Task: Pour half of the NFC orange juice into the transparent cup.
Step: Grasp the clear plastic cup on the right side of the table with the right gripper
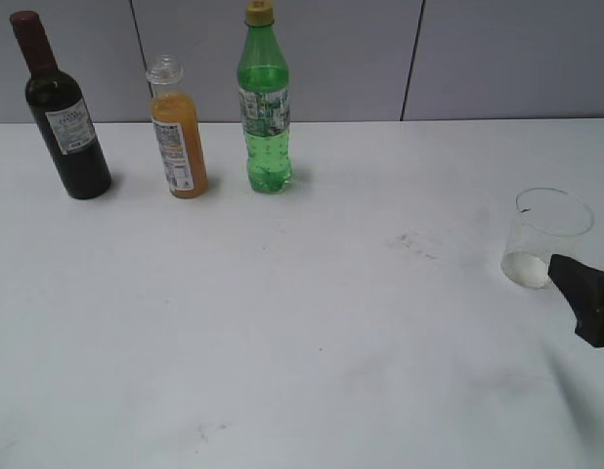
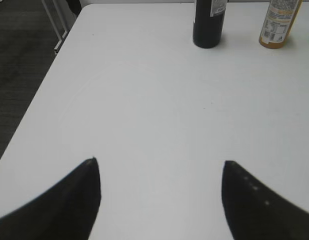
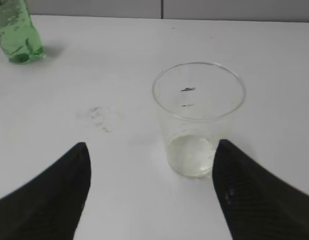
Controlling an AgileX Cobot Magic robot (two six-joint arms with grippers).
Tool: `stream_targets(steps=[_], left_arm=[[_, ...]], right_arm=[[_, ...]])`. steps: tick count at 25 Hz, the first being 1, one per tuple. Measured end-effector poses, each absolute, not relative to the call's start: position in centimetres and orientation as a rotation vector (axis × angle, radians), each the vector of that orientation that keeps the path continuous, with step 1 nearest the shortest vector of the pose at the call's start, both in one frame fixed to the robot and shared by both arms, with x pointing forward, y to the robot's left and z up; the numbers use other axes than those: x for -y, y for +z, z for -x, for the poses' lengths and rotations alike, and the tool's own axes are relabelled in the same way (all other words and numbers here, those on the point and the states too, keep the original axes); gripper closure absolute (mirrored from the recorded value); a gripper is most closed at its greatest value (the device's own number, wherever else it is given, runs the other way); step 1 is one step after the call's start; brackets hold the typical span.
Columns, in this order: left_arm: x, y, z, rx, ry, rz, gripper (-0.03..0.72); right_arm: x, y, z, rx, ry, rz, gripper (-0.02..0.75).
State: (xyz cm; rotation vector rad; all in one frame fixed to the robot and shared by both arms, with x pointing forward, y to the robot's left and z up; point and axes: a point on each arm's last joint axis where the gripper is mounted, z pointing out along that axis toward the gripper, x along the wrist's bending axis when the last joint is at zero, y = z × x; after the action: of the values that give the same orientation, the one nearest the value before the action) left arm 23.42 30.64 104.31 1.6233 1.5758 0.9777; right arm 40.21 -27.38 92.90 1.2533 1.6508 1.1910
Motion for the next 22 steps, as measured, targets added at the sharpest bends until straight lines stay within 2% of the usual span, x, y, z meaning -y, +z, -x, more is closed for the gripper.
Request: stream_targets(steps=[4, 10, 16, 22], left_arm=[[-30.7, 104.3, -23.4, -1.577, 0.981, -1.624, 0.104], [-30.7, 104.3, -23.4, -1.577, 0.981, -1.624, 0.071], [-30.7, 104.3, -23.4, -1.577, 0.981, -1.624, 0.067], [-30.7, 104.3, -23.4, -1.577, 0.981, -1.624, 0.07]], right_arm=[[28.1, 91.6, -41.1, -1.575, 1.14, -1.361, 0.148], [27.8, 89.0, -41.7, -1.647, 1.124, -1.363, 0.069], [28.0, 84.9, -42.0, -1.788, 0.983, -1.491, 0.065], [27.9, 84.3, -43.6, -1.776, 0.999, -1.464, 0.066]])
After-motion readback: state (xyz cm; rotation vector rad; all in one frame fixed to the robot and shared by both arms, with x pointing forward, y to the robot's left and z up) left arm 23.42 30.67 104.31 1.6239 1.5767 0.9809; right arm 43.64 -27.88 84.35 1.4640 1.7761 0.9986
